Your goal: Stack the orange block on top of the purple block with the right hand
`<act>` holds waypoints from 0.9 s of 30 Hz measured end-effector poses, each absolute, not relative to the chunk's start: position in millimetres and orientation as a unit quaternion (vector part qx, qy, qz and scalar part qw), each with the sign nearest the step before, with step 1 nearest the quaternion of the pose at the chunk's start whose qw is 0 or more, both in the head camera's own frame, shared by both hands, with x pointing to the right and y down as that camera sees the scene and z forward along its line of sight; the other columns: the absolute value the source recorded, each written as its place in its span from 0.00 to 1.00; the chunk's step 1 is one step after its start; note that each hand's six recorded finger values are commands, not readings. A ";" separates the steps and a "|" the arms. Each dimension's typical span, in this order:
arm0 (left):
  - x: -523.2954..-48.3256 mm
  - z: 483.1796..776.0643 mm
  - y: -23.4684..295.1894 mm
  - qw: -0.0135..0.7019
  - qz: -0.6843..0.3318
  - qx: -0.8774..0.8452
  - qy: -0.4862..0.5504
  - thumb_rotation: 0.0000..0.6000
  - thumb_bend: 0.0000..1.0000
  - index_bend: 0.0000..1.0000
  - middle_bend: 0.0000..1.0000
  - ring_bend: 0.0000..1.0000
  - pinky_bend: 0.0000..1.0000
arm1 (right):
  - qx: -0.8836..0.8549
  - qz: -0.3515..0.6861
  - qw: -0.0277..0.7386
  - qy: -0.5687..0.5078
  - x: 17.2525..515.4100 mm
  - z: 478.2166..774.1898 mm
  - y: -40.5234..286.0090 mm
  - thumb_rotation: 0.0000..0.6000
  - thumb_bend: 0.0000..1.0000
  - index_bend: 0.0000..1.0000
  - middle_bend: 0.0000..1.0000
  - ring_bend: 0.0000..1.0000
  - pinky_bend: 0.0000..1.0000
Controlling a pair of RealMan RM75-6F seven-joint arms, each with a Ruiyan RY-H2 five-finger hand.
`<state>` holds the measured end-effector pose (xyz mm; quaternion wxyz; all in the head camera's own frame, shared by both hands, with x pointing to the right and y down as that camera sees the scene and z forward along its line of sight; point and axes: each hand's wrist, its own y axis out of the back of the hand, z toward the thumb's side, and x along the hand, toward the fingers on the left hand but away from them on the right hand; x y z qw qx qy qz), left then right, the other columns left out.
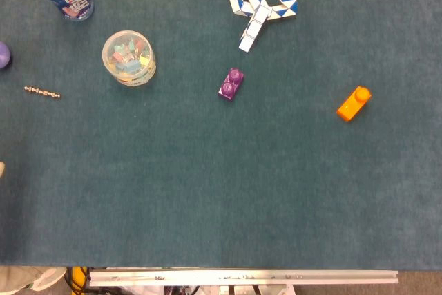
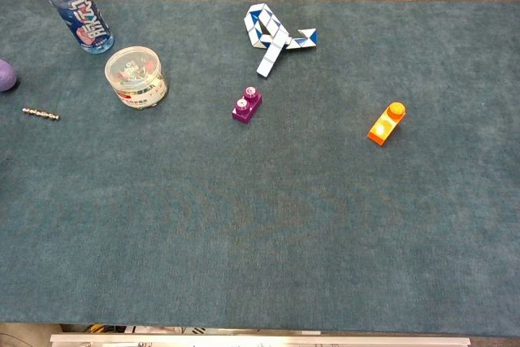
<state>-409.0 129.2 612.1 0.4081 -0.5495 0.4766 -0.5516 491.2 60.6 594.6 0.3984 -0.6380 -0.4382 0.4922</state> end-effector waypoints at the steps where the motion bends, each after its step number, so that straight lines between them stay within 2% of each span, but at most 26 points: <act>1: -409.0 612.1 129.1 0.408 -0.552 -0.550 0.477 1.00 0.16 0.24 0.25 0.23 0.25 | -0.638 0.492 0.398 -0.438 491.2 594.7 60.5 1.00 0.19 0.25 0.26 0.17 0.26; 20: -409.5 611.5 129.7 0.408 -0.551 -0.550 0.477 1.00 0.16 0.24 0.25 0.23 0.25 | -0.631 0.490 0.412 -0.438 491.2 587.6 54.4 1.00 0.19 0.25 0.27 0.18 0.26; 25: -409.5 611.6 129.5 0.409 -0.551 -0.550 0.477 1.00 0.16 0.24 0.25 0.23 0.25 | -0.633 0.486 0.424 -0.428 486.7 586.4 46.6 1.00 0.19 0.25 0.33 0.26 0.34; 27: -409.9 611.6 129.8 0.409 -0.551 -0.549 0.477 1.00 0.16 0.24 0.25 0.23 0.25 | -0.633 0.484 0.431 -0.424 484.5 586.5 42.5 1.00 0.19 0.25 0.37 0.33 0.42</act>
